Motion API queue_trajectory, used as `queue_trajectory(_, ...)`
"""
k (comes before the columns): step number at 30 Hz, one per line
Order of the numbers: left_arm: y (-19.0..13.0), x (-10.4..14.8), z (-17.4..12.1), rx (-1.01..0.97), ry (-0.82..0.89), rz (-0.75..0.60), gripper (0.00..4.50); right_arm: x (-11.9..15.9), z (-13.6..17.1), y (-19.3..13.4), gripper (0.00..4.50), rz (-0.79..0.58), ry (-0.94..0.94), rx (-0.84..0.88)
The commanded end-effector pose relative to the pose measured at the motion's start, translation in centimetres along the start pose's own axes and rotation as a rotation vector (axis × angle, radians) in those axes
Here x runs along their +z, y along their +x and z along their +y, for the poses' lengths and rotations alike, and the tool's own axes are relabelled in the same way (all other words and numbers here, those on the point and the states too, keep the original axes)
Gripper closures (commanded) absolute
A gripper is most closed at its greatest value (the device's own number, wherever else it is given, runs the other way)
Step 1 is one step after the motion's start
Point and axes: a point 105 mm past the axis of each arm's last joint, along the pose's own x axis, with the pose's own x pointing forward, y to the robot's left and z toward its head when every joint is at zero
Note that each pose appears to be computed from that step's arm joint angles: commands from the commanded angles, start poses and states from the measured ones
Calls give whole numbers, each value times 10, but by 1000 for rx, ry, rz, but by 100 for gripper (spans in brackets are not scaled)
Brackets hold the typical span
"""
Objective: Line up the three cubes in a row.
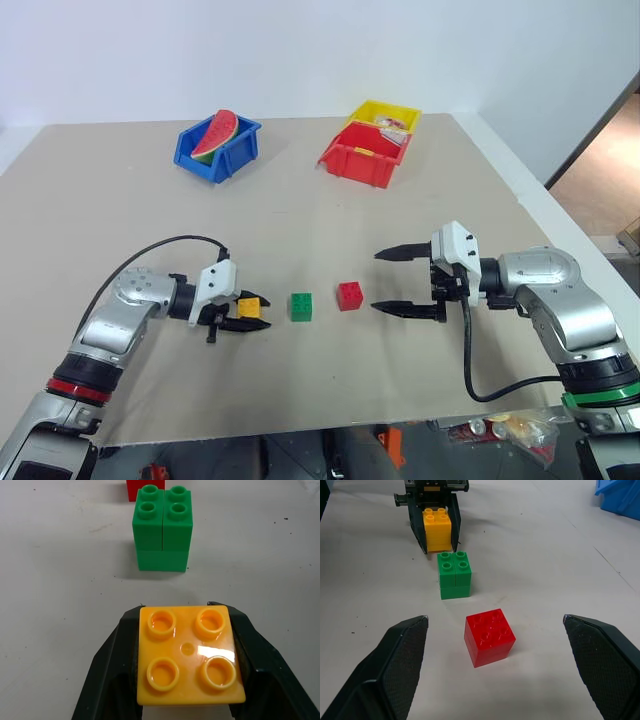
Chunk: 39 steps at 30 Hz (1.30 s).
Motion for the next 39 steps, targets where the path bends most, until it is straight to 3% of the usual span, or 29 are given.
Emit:
queue_trajectory(1, -3, 2, 3, 23, 7, -4, 310, 13, -3, -8, 0, -17, -52, -27)
queue_trajectory(7, -3, -5, -1, -2, -13, 21, 310, 12, -3, -7, 0, -14, -50, -27)
queue_trajectory(9, -2, -5, -4, -17, -23, 20, 208, 12, -3, -7, 0, -13, -49, -29)
queue_trajectory(10, -2, -4, -4, -15, -21, 17, 194, 12, -4, -8, 0, -13, -48, -29)
queue_trajectory(14, -11, 4, 1, 14, -9, 11, 41, 13, -4, -9, 0, -24, -37, -38)
queue_trajectory(16, -16, 8, 3, 30, -3, 7, 2, 15, -4, -9, 0, -35, -25, -44)
queue_trajectory(23, -51, 35, 9, 166, -43, -30, 2, 31, -17, -18, 0, -106, 3, -119)
queue_trajectory(28, -88, 50, 29, 403, -147, -106, 2, 33, -41, -31, 0, -143, 1, -267)
queue_trajectory(33, -126, 34, 59, 754, -173, -134, 2, 15, -73, -34, 0, -111, -26, -454)
queue_trajectory(39, -149, 1, 62, 921, -148, -59, 2, 2, -88, -38, 0, -97, -17, -531)
